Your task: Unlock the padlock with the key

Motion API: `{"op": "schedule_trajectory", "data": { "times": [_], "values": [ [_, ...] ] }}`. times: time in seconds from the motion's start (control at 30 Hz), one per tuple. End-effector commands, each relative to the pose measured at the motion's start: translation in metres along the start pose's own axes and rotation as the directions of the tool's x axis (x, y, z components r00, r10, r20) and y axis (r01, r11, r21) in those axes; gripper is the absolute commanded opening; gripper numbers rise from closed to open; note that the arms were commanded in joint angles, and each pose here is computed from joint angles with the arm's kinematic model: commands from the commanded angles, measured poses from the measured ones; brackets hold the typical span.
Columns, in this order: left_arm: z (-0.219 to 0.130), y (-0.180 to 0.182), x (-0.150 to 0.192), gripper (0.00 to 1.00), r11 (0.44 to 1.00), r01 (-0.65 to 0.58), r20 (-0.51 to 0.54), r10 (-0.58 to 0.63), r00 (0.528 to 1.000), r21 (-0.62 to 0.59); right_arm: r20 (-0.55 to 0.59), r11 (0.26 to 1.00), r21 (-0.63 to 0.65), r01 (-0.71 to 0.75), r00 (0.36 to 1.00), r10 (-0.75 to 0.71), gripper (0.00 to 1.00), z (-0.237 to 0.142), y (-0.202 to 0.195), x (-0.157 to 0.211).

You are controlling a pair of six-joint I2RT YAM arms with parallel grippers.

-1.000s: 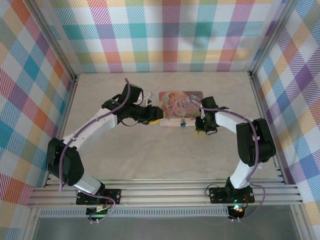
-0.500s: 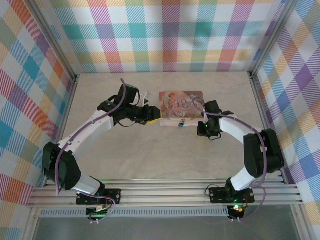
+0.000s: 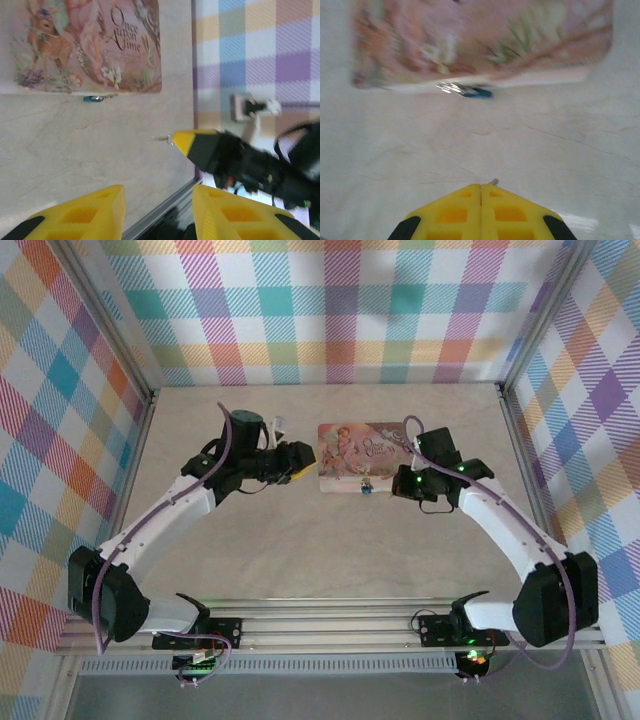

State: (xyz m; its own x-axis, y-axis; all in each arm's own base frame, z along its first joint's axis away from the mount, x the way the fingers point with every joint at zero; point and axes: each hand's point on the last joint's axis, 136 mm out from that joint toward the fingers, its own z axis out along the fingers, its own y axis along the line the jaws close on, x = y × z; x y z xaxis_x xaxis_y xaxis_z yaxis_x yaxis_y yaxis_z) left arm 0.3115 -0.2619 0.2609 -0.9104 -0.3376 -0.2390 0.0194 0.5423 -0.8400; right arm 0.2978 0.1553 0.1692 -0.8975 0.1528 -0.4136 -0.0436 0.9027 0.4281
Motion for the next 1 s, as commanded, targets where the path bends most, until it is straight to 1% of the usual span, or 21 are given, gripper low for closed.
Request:
{"op": "schedule_trajectory", "data": {
  "times": [0.0,0.07,0.17,0.27,0.33,0.37,0.4,0.43,0.53,0.6,0.67,0.77,0.97],
  "values": [
    [-0.004,-0.001,-0.020,0.39,0.973,0.231,0.134,-0.231,0.964,0.020,0.091,0.994,-0.107,-0.022,0.995,0.032,0.00,-0.031,0.041,-0.022],
    [-0.002,0.004,-0.018,0.38,0.942,0.334,0.143,-0.329,0.933,-0.011,0.137,0.990,-0.143,0.004,0.990,0.016,0.00,-0.038,0.060,-0.032],
    [0.008,0.015,-0.007,0.38,0.865,0.496,0.127,-0.484,0.866,-0.080,0.192,0.980,-0.198,0.027,0.981,0.012,0.00,-0.043,0.087,-0.044],
    [0.029,0.010,0.004,0.36,0.800,0.597,0.066,-0.593,0.802,-0.066,0.232,0.970,-0.239,0.045,0.973,0.012,0.00,-0.045,0.110,-0.054],
    [0.041,0.004,0.009,0.36,0.770,0.635,0.038,-0.634,0.772,-0.055,0.244,0.965,-0.255,0.064,0.970,0.000,0.00,-0.046,0.123,-0.057],
    [0.045,-0.006,0.006,0.36,0.766,0.642,0.024,-0.642,0.767,-0.019,0.247,0.962,-0.263,0.074,0.969,-0.007,0.00,-0.046,0.130,-0.058],
    [0.049,-0.009,0.007,0.36,0.744,0.668,0.015,-0.668,0.744,-0.009,0.248,0.959,-0.269,0.084,0.969,-0.015,0.00,-0.045,0.137,-0.058],
    [0.051,-0.012,0.007,0.36,0.735,0.678,0.009,-0.678,0.735,0.002,0.248,0.957,-0.275,0.089,0.969,-0.019,0.00,-0.045,0.141,-0.058],
    [0.052,-0.015,0.004,0.36,0.692,0.721,0.019,-0.722,0.692,0.033,0.251,0.953,-0.289,0.087,0.968,-0.013,0.00,-0.044,0.150,-0.058],
    [0.050,-0.013,0.002,0.36,0.653,0.754,0.040,-0.757,0.652,0.063,0.256,0.951,-0.295,0.093,0.966,-0.015,0.00,-0.043,0.155,-0.057],
    [0.048,-0.013,0.001,0.37,0.626,0.776,0.053,-0.780,0.624,0.081,0.258,0.950,-0.298,0.099,0.966,-0.020,0.00,-0.041,0.157,-0.055],
    [0.048,-0.017,0.001,0.39,0.612,0.786,0.050,-0.790,0.611,0.088,0.256,0.947,-0.305,0.096,0.967,-0.016,0.00,-0.039,0.159,-0.053],
    [0.061,-0.030,0.008,0.40,0.597,0.798,0.005,-0.801,0.599,0.077,0.262,0.946,-0.306,0.106,0.965,-0.023,0.00,-0.037,0.162,-0.053]
  ]
}}
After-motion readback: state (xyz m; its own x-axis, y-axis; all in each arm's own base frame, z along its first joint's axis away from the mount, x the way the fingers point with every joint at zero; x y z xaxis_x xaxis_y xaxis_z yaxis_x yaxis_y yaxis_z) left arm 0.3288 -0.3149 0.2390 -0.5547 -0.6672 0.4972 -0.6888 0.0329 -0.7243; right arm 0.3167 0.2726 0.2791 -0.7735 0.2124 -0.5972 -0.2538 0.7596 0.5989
